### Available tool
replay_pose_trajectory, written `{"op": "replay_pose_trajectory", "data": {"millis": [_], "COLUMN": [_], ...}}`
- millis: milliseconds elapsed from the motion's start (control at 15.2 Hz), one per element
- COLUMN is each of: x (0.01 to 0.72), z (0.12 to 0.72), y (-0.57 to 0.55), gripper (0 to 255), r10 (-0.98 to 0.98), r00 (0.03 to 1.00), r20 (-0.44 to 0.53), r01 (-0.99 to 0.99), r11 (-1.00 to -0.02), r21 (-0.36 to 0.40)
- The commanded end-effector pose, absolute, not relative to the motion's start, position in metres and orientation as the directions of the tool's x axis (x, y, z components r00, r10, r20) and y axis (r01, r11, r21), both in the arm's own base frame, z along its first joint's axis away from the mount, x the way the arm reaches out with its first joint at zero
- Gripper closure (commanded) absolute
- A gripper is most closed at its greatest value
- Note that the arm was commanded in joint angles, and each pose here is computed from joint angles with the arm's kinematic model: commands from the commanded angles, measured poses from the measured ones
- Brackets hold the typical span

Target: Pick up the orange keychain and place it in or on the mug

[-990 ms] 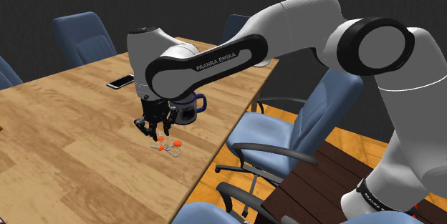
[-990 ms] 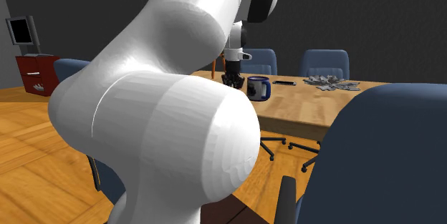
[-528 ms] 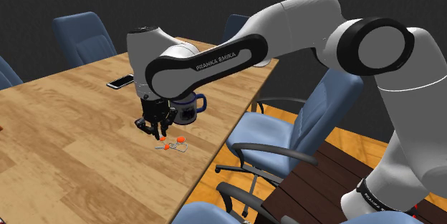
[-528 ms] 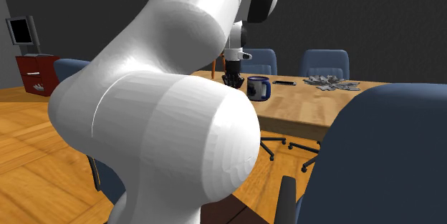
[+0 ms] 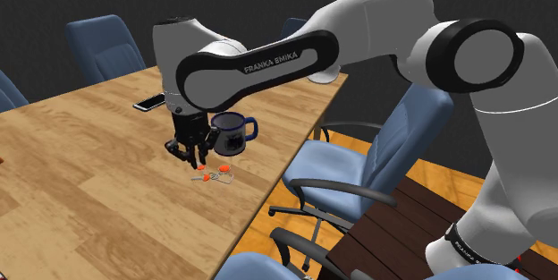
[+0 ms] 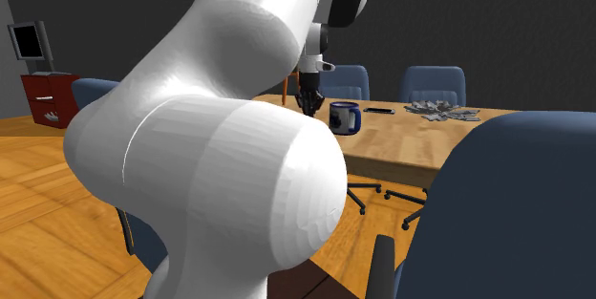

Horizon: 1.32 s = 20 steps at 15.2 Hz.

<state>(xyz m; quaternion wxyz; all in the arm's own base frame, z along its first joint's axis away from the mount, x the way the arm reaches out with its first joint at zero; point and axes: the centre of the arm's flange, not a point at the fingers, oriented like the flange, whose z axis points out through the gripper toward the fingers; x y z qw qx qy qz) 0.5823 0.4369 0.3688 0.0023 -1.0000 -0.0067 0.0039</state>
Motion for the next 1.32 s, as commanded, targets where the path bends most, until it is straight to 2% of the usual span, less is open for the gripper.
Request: {"op": "replay_pose_trajectory", "data": {"millis": [0, 1254], "x": [0.581, 0.581], "z": [0.38, 0.48], "y": [0.436, 0.436], "gripper": [255, 255], "r10": [0.014, 0.014], "r00": [1.0, 1.0], "r20": [-0.008, -0.008], "r01": [0.013, 0.013], "r11": [-1.0, -1.0], "r21": [-0.004, -0.004]}}
